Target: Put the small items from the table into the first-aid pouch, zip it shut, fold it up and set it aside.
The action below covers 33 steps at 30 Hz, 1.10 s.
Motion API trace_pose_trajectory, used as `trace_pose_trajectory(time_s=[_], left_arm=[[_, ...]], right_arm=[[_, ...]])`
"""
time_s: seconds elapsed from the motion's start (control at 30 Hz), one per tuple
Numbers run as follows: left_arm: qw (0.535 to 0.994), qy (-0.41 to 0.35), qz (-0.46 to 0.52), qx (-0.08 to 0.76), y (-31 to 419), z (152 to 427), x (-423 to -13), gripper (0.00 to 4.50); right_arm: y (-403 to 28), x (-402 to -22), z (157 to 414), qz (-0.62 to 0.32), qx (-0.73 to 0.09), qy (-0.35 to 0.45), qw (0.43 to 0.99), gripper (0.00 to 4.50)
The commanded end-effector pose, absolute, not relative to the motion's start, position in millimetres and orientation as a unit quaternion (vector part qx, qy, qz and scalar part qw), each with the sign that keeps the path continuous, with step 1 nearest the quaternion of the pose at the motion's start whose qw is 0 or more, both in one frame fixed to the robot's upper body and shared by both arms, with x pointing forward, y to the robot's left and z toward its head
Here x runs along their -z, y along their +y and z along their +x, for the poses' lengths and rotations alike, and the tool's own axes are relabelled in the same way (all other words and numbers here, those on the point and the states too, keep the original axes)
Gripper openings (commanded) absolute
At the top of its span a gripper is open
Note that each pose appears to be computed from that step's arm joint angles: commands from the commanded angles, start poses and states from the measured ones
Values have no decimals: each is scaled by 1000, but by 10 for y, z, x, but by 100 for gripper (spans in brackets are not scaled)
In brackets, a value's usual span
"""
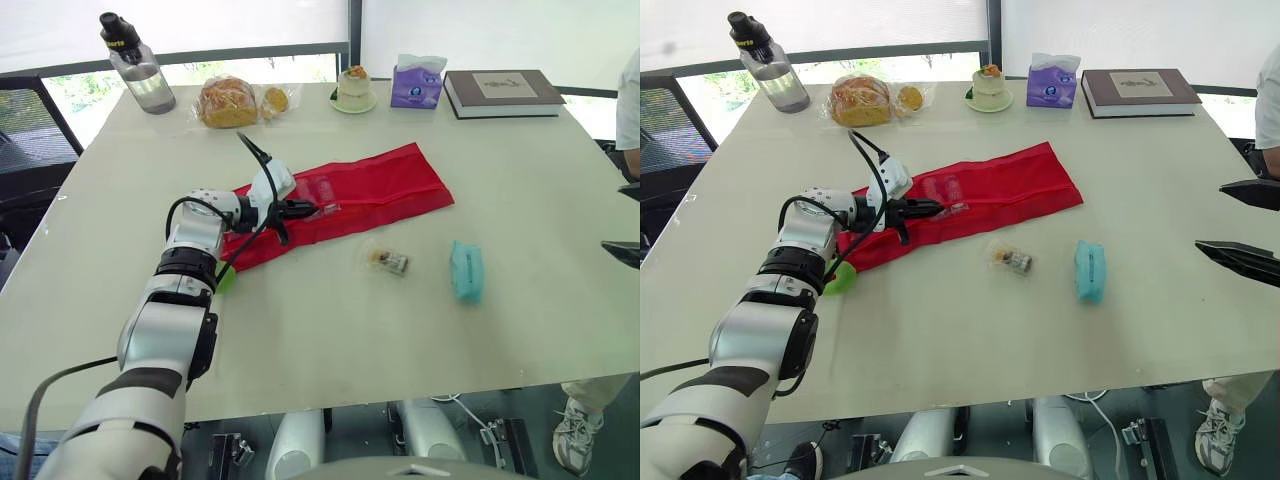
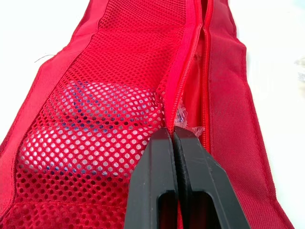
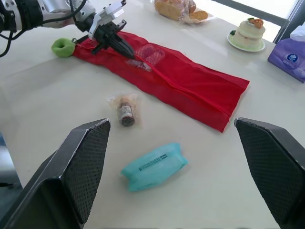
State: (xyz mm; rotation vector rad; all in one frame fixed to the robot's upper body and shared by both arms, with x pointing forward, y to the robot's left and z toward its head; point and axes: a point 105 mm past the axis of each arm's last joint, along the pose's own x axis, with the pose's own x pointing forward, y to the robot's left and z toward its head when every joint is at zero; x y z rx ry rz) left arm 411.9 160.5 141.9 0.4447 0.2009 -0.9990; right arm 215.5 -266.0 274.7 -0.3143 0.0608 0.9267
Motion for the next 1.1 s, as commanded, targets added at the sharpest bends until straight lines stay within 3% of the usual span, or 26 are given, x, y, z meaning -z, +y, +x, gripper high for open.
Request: trace_pose_trajectory(time_s=[0.03,0.3,0.8,1.07,1.1], left_arm=[[848,71,219,477,1607,4104,-1570,0],[846,73,219,480,1605,4053,-1572,0],[842,60,215,490,1447,4043,-1614,0],[841,59,213,493,1415,4047,-1581,0],[842,59,213,493,1415,4048,-1577,0]], right_arm=[[-2527,-2713,2206,-148,-460,19,875,445],[-2060,-2188,2318,-121,-495,65,858,445],[-1139,-1381,3006,-195,-464,81,860,445],[-1001,-1076,3171,-227,-473,126,842,445],[-984,-1095,3183,-220,-473,121,845,421]])
